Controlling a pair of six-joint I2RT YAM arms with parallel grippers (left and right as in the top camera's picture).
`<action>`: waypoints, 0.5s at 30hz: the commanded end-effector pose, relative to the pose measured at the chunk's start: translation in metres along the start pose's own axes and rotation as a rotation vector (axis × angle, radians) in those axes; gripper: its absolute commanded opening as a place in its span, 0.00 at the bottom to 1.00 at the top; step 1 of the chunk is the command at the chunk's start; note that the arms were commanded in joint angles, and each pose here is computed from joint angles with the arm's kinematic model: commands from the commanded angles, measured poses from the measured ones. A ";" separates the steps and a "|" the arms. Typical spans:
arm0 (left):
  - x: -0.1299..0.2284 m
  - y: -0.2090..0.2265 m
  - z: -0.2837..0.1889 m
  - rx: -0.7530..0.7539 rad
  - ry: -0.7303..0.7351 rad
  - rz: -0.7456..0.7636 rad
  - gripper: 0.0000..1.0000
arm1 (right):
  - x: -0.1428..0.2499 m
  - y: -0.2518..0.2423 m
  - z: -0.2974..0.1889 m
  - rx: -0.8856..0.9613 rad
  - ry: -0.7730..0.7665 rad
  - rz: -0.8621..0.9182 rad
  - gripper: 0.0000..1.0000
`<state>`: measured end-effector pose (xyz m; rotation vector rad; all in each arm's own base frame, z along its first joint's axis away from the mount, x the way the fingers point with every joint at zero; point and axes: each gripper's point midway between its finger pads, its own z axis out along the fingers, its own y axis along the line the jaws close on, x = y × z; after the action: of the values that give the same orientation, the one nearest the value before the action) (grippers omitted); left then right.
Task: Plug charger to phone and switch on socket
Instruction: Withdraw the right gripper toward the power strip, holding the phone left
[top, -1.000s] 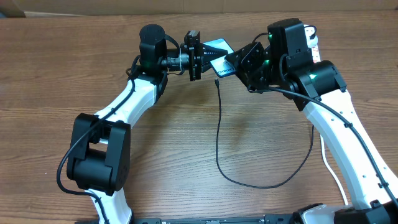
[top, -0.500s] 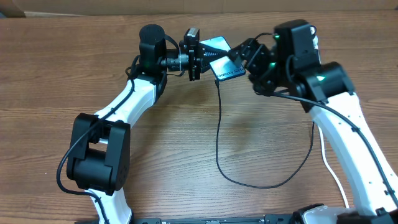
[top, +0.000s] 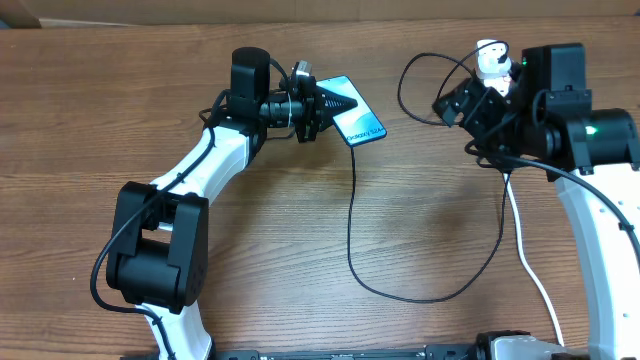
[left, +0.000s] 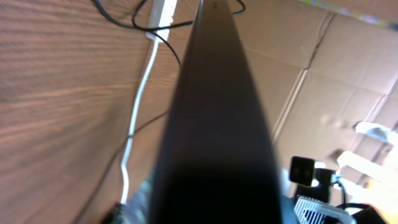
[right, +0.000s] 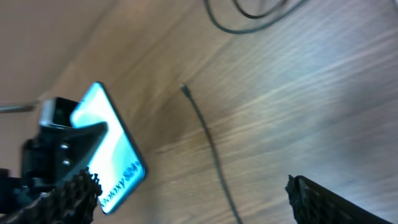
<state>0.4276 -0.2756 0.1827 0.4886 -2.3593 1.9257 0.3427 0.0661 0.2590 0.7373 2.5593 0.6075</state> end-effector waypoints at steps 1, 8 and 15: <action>-0.001 -0.004 -0.003 -0.004 -0.014 0.188 0.04 | -0.012 -0.013 -0.008 0.039 -0.030 -0.076 1.00; 0.005 0.001 0.005 -0.023 0.003 0.270 0.04 | -0.020 -0.036 0.004 0.034 0.052 -0.044 1.00; 0.006 0.001 0.008 -0.027 0.000 0.282 0.04 | -0.018 -0.038 0.017 0.031 0.100 -0.044 1.00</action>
<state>0.4233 -0.2811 0.1722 0.2458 -2.5441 1.9563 0.3469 0.0274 0.2222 0.7318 2.6860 0.5742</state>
